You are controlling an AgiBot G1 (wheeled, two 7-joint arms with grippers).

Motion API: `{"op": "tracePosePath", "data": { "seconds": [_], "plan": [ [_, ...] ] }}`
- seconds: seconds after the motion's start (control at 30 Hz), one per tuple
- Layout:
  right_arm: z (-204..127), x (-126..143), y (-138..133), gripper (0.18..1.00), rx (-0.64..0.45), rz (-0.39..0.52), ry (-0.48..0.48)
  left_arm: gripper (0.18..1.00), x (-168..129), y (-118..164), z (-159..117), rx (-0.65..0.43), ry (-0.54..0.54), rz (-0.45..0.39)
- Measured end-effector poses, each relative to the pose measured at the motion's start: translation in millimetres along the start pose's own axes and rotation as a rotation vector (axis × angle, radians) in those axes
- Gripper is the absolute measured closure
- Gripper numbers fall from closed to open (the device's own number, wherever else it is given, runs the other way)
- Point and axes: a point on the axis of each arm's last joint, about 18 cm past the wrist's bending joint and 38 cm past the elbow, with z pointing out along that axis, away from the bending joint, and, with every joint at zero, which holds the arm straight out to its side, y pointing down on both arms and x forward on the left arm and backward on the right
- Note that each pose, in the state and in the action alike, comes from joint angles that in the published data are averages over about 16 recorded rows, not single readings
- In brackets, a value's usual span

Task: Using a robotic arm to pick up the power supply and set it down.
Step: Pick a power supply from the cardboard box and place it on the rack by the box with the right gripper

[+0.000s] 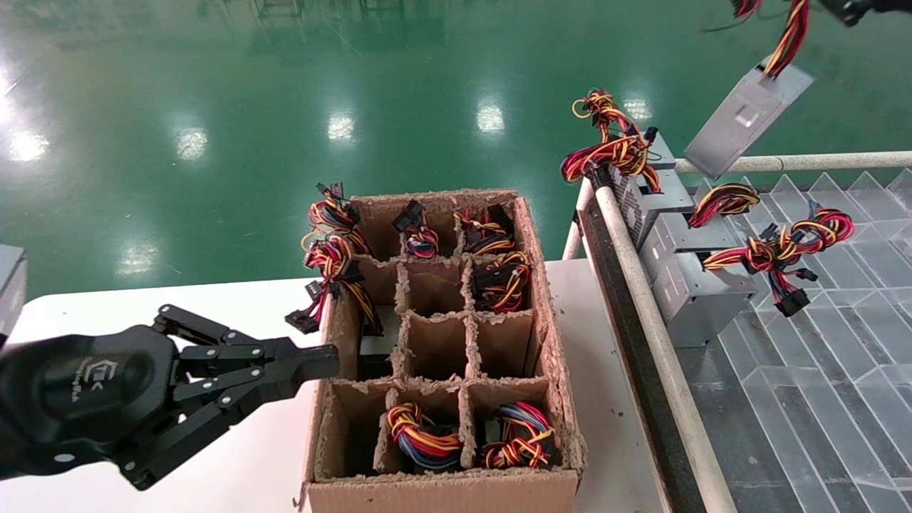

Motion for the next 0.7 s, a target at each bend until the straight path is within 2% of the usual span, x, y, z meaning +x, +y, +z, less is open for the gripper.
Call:
{"op": "tracePosePath", "data": {
  "seconds": [0.37, 0.7],
  "plan": [
    [13, -23, 45, 0.860, -0.075, 0.036, -0.021, 0.993, 0, 0, 0, 0.000, 0.000, 0.000],
    [18, -31, 73, 0.861, -0.135, 0.041, 0.001, 0.993, 0, 0, 0, 0.000, 0.000, 0.000]
  ]
}}
